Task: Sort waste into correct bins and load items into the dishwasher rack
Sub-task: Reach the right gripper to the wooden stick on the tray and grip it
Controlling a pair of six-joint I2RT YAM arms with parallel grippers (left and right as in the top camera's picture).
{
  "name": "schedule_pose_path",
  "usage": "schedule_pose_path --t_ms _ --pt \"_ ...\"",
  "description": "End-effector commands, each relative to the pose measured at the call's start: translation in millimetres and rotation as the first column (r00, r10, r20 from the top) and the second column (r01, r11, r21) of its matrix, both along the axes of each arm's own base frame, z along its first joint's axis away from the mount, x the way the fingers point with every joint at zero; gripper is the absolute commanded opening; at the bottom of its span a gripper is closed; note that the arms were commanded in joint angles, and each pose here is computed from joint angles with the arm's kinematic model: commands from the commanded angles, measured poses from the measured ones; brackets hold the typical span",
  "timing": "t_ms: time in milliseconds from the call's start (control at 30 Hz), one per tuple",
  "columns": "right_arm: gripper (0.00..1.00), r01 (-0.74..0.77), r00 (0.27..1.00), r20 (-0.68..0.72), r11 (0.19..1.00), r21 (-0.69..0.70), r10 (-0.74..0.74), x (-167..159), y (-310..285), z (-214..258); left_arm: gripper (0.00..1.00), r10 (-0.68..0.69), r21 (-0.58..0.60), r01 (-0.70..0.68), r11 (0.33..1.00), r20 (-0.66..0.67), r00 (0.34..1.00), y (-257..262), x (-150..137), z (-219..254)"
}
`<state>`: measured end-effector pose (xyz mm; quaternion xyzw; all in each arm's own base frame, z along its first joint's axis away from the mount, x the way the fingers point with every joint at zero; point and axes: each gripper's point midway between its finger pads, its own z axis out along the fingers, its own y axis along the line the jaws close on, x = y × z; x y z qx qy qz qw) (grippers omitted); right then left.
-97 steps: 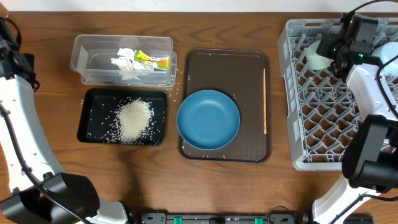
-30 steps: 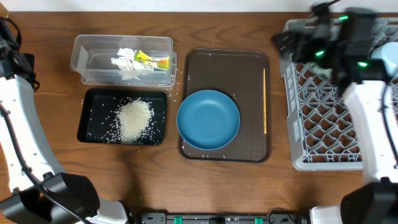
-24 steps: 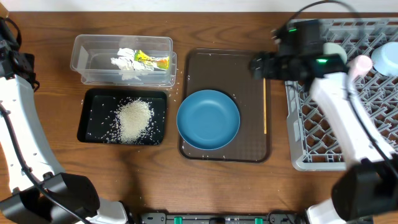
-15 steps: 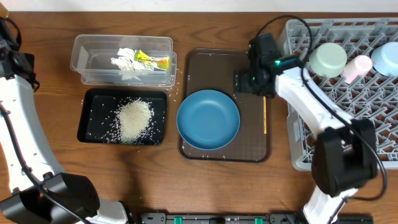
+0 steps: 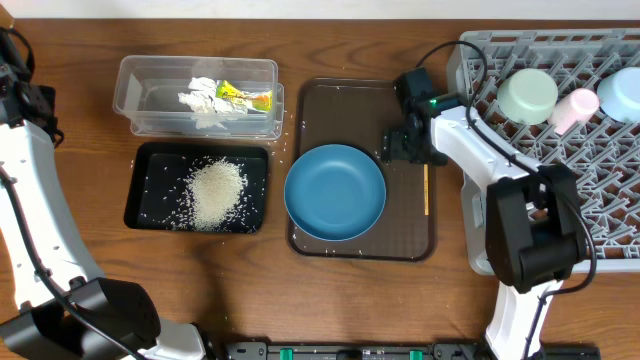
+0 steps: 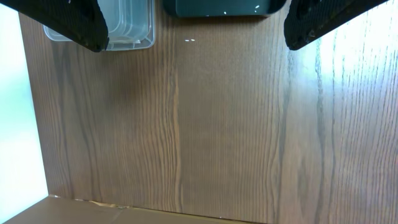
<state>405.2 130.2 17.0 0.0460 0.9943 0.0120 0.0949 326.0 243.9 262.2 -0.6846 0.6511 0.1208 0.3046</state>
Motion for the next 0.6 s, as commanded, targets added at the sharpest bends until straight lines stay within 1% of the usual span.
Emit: schedule_pose_path --t_ms 0,200,233,267,367,433,467,500,567 --pt "0.84 0.027 0.999 -0.017 0.999 -0.041 -0.028 -0.8 -11.5 -10.7 0.92 -0.001 0.007 0.001 1.0 -0.013 1.0 1.2 -2.2 0.2" --pt "0.83 0.0 0.999 -0.048 0.999 -0.055 -0.003 -5.1 -12.7 -20.4 0.92 -0.001 0.007 0.001 1.0 -0.013 1.0 1.2 -2.2 0.2" --pt "0.81 0.0 0.999 -0.053 0.998 -0.057 -0.003 -5.8 -13.0 -22.9 0.92 -0.001 0.007 0.001 1.0 -0.013 1.0 1.2 -2.2 0.2" --pt "0.76 -0.001 0.998 -0.06 0.999 -0.055 -0.002 -6.6 -12.4 -25.2 0.92 -0.001 0.007 0.001 1.0 -0.013 1.0 1.2 -2.2 0.2" --pt "0.53 -0.008 0.997 -0.076 0.999 -0.053 0.004 -9.0 -9.3 -32.3 0.92 -0.001 0.007 0.001 1.0 -0.013 1.0 1.2 -2.2 0.2" --pt "0.41 -0.007 0.997 -0.076 0.999 -0.052 0.003 -9.5 -7.9 -32.8 0.92 -0.001 0.007 0.001 1.0 -0.013 1.0 1.2 -2.2 0.2" --pt "0.33 -0.002 0.997 -0.076 0.999 -0.051 -0.001 -9.7 -7.2 -32.6 0.92 -0.001 0.007 0.001 1.0 -0.013 1.0 1.2 -2.2 0.2" --pt "0.22 -0.005 0.997 -0.078 0.999 -0.039 0.002 -10.2 -4.8 -31.5 0.92 0.0 0.007 0.001 1.0 -0.014 1.0 1.2 -2.2 0.2" --pt "0.06 -0.008 0.997 -0.078 1.0 -0.012 0.007 -9.8 0.0 -28.0 0.92 -0.001 0.007 0.001 1.0 -0.013 1.0 1.2 -2.2 0.2"
